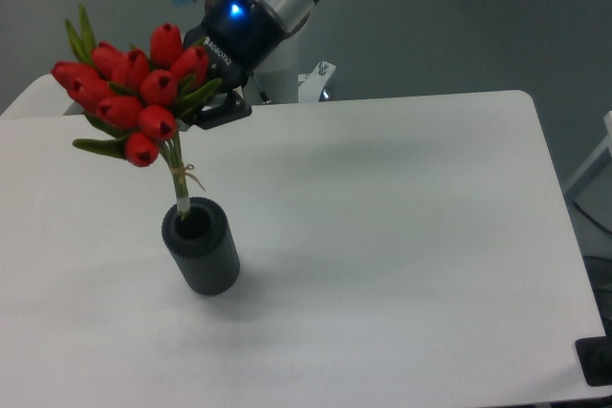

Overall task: Pick up the flowers from the vase
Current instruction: 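Lift the gripped tulips straight up out of the grey vase, then carry the tulip bouquet away from the vase and hold it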

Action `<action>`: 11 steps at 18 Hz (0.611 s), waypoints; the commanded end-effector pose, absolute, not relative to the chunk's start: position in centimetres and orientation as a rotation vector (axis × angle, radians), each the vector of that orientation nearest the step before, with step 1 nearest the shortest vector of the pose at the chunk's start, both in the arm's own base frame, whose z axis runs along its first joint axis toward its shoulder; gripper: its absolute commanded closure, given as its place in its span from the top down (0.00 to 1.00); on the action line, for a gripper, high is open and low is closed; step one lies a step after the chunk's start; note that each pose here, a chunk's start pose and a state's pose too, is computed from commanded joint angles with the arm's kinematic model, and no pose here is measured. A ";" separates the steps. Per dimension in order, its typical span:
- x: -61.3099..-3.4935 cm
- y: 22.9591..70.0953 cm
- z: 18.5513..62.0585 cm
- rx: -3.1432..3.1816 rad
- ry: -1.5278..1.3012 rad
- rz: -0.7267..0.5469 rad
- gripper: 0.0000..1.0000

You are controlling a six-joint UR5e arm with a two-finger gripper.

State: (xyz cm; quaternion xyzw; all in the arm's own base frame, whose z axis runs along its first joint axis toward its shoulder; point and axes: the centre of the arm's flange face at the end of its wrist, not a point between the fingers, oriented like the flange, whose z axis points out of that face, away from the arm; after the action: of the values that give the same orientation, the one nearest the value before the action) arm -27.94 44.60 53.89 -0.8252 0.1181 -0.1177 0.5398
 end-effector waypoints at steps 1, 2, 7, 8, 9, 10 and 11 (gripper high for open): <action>-29.1 44.1 54.1 -1.962 0.266 -0.257 0.29; -30.3 43.5 54.0 -1.962 0.254 -0.235 0.29; -36.8 43.4 52.0 -2.000 0.198 -0.179 0.29; -38.4 43.4 51.1 -2.012 0.179 -0.176 0.29; -39.6 43.8 50.8 -2.016 0.177 -0.168 0.29; -40.9 44.3 50.4 -2.033 0.172 -0.157 0.29; -42.4 44.8 49.7 -2.060 0.162 -0.143 0.29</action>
State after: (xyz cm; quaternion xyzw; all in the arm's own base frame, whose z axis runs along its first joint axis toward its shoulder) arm -42.36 44.76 49.73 -0.8555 0.0671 -0.0595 0.5100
